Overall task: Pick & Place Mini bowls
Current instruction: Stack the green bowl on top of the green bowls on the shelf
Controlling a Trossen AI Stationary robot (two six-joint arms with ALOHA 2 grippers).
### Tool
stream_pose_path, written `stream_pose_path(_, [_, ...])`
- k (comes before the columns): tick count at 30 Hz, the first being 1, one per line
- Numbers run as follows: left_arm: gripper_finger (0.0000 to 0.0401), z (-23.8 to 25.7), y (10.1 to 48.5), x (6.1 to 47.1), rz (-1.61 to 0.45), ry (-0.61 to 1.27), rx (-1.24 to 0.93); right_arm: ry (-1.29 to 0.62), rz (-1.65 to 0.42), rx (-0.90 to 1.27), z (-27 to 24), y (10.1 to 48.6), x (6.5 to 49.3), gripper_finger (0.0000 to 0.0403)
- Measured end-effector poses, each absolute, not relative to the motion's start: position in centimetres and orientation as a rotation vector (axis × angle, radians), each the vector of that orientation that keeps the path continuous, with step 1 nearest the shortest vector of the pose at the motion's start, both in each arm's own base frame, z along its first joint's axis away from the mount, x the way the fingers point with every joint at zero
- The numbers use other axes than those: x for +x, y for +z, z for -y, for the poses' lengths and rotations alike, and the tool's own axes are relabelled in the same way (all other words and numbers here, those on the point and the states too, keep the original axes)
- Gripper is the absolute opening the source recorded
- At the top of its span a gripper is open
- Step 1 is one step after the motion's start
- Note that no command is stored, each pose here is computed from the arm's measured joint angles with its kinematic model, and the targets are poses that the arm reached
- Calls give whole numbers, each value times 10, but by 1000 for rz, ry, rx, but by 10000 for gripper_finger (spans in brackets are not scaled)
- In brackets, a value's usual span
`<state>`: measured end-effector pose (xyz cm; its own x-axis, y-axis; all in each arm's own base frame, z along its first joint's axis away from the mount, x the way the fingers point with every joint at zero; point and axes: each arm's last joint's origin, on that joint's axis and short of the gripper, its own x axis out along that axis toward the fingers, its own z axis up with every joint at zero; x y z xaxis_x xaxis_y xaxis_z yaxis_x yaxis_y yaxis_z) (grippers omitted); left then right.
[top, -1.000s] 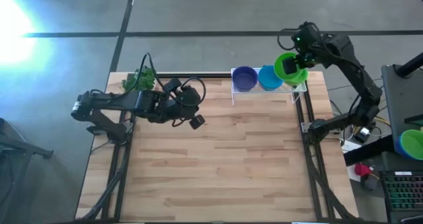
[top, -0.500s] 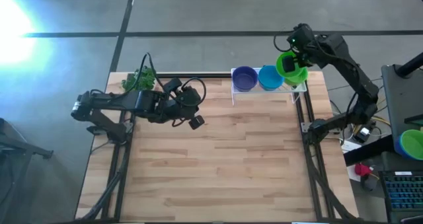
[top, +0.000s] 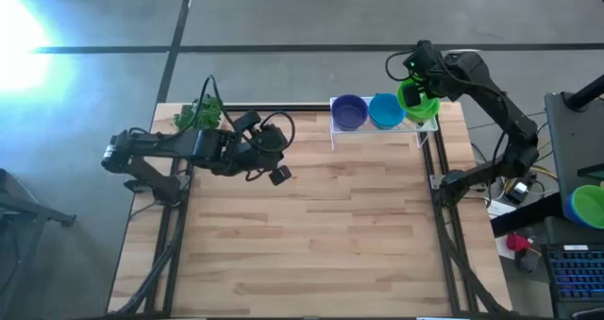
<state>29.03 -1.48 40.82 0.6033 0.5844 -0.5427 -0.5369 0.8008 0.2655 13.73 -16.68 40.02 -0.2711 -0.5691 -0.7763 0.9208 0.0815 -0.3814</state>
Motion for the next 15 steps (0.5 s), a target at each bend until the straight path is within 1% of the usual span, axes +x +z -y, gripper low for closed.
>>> stream_pose_path(15, [74, 15, 408, 290, -656, 649, 78, -1522, -1084, 444, 166, 400, 137, 9])
